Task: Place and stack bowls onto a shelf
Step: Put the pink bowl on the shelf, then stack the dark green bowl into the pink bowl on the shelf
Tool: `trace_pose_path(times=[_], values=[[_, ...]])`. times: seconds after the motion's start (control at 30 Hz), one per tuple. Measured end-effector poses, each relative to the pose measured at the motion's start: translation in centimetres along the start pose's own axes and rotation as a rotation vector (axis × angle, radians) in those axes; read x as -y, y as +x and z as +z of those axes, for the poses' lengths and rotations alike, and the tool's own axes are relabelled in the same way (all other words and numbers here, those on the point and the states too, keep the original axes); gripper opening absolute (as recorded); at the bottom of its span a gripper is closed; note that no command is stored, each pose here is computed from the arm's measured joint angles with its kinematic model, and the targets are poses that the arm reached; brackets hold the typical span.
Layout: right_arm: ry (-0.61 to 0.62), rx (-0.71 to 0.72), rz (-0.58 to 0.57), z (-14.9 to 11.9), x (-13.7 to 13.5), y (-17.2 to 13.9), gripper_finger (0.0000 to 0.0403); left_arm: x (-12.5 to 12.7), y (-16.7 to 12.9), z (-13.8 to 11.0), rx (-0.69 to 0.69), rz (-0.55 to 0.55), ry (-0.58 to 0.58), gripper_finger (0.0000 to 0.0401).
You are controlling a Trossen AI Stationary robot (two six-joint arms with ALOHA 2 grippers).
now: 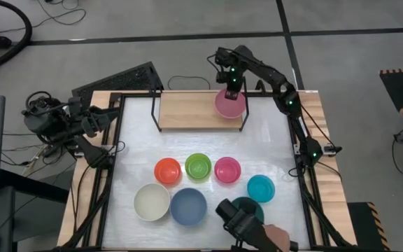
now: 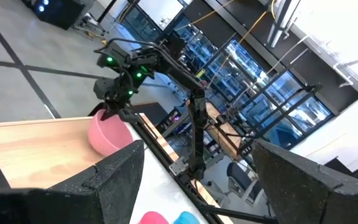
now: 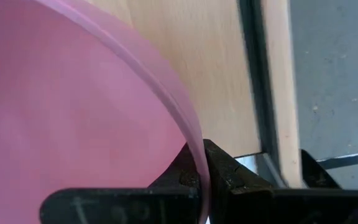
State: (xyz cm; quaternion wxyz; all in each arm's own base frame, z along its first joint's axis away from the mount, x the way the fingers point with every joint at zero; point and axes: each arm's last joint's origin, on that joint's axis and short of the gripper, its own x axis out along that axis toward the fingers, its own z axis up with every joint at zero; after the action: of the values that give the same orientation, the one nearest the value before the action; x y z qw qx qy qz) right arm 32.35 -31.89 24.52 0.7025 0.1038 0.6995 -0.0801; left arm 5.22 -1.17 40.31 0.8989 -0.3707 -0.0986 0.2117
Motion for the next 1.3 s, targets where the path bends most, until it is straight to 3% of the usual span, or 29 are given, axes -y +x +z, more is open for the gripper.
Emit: trace_pose_path(times=[0.6,0.73,1.03,1.3], values=[[0.036,-0.002,-0.035,0.3,-0.1,0.1,0.0062,0.0,0.0,0.0,0.000,0.000,0.010,0.0284],[0.060,-0.001,-0.034,0.3,-0.1,0.1,0.0105,0.0,0.0,0.0,-0.010,-0.011,0.011,0.0284],[0.078,0.013,-0.038,0.4,-0.1,0.1,0.0246,0.1,0.0,-0.1,-0.028,-0.032,0.011,0.0284],[0.072,0.106,-0.087,-0.6,-0.7,-3.6,0.0264,0.1,0.0,-0.1,-0.028,-0.032,0.038,0.0284]])
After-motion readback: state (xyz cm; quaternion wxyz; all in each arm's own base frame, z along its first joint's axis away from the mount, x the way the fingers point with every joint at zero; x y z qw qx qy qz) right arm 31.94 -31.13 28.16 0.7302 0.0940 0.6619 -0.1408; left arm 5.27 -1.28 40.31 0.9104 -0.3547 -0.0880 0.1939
